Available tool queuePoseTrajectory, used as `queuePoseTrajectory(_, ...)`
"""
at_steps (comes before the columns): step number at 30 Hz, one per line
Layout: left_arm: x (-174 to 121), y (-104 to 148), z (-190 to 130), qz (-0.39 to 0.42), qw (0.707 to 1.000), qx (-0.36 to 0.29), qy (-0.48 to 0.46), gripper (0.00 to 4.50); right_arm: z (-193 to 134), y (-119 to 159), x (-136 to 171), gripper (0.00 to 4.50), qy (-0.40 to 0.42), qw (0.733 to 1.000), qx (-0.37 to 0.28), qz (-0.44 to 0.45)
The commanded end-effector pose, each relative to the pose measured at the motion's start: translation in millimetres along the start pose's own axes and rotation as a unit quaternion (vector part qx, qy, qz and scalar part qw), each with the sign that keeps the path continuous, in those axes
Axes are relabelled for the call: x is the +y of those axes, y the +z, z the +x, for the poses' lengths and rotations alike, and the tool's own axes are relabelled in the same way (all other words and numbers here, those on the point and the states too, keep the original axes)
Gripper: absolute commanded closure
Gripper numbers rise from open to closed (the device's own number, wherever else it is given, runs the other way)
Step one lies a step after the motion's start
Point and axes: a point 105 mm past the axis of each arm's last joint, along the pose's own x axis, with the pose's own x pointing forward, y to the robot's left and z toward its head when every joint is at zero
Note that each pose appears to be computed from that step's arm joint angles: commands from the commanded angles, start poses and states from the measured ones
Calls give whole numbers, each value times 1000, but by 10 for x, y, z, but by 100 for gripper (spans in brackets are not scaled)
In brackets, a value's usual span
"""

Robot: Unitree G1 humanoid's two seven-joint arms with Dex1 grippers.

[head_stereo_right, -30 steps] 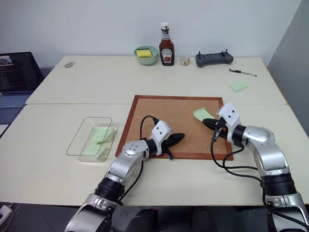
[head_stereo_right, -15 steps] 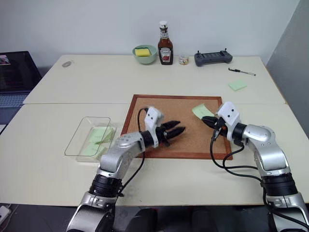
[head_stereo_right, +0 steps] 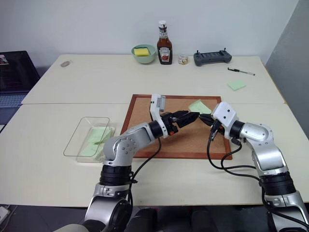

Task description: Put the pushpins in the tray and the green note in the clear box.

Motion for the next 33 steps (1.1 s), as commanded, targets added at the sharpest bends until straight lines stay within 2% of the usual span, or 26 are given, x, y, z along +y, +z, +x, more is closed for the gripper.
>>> queuePoseTrajectory(1,-44,93,111,-41,999,-20,-12,18,-20,231,-31,450,-6,999,-27,-40)
queuePoseTrajectory(9,-45,129,187,-101,994,-32,-25,18,-25,283,-18,450,-5,998,-30,-49)
queuePoseTrajectory(22,-247,172,411,-176,980,-38,-81,18,-13,344,19,450,5,998,-33,-62)
queuePoseTrajectory(33,-287,130,492,-174,980,-33,-86,211,-2,352,54,450,10,997,-33,-64)
